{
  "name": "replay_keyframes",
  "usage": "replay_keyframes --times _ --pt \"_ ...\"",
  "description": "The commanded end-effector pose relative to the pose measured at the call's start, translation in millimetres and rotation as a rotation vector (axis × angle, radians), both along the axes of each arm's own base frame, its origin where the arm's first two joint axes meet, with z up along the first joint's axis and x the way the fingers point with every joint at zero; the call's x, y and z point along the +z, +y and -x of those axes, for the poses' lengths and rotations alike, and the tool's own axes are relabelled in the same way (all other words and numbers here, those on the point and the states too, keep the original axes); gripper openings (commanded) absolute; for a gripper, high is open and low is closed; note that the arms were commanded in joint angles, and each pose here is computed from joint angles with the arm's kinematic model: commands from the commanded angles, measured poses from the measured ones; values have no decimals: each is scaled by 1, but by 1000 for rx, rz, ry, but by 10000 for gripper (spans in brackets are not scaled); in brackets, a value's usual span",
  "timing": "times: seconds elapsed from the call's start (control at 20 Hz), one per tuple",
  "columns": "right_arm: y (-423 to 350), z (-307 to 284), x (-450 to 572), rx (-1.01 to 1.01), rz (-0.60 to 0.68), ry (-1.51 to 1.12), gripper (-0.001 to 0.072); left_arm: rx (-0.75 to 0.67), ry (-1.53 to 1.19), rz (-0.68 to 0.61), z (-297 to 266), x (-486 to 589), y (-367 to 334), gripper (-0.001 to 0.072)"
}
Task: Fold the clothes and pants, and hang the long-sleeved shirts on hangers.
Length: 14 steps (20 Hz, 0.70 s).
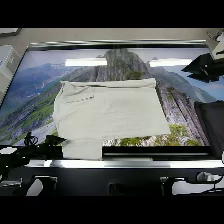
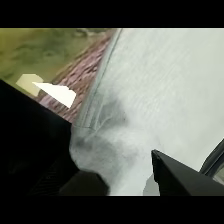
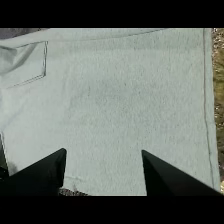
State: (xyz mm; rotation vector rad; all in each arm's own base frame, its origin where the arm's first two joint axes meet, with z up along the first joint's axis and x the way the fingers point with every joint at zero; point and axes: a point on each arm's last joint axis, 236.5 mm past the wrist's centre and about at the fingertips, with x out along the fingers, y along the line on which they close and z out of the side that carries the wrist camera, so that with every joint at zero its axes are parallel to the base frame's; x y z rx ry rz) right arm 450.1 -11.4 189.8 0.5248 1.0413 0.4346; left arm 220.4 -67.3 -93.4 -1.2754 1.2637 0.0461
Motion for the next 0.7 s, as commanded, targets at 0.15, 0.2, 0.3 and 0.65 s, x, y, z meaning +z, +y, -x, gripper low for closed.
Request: replay_keyframes --times 0.15,0.2,0.3,0.65 --pt "-2 -2 0 -10 6 -8 526 -35 3 -58 -3 -14 -6 580" --pt "-2 -2 0 -9 6 -7 526 -50 8 -62 -2 -17 -9 577" --pt "-3 -2 -1 -10 12 -4 526 -68 11 -71 -1 -19 -12 264" --pt "-26 16 -67 0 68 141 528 -58 -2 -84 -6 -18 -9 23"
